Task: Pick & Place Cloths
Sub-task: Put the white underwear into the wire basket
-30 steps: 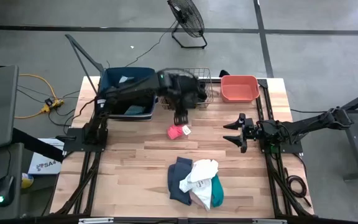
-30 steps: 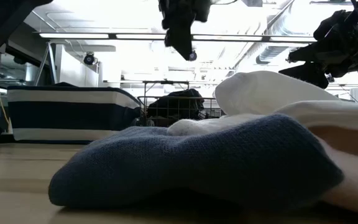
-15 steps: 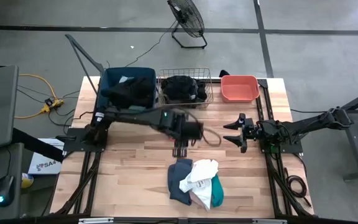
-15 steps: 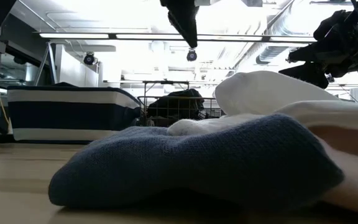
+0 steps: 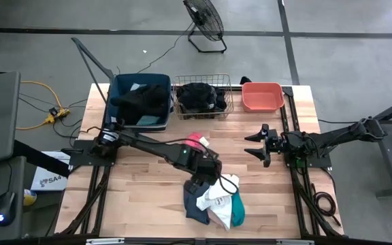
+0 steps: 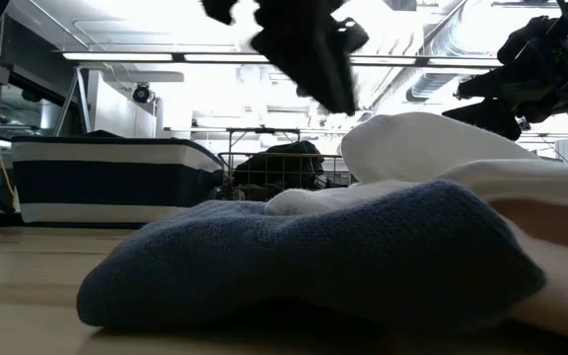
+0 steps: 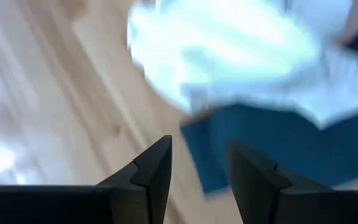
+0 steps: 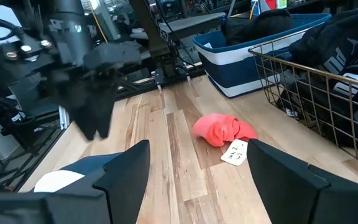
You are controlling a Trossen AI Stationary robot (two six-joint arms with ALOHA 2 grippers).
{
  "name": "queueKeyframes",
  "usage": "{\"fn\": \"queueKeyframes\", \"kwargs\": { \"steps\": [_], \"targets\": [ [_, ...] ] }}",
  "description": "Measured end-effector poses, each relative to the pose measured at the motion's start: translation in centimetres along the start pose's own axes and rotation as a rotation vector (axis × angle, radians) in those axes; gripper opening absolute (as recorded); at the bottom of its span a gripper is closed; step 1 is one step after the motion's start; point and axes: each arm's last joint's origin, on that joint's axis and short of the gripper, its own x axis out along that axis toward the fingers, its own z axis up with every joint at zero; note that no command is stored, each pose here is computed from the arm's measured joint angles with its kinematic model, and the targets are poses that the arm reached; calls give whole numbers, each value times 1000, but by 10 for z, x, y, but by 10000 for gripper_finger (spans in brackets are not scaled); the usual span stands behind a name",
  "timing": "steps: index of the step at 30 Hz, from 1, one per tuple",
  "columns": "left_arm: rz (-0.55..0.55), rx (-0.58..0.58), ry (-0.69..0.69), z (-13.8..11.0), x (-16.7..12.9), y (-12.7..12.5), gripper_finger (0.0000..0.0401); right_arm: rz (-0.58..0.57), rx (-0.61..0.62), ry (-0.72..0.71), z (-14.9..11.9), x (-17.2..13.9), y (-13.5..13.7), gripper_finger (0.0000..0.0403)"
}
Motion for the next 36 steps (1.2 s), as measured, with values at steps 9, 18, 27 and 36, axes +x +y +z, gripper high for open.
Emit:
{"fn": "queueKeyframes", "kwargs": {
  "steps": [9,18,27,36],
  "targets": [
    [33,-2,-182,7,18,0,143,0,0,0,0,0,0,260],
    [53,-436,-245,5,24,10,210,0,0,0,0,0,0,260],
    [-43,-824,-184,-7,33,22,266,0,0,0,0,0,0,260],
    [-154,-967,-157,-7,48,18,247,0,0,0,0,0,0,260]
  ]
}}
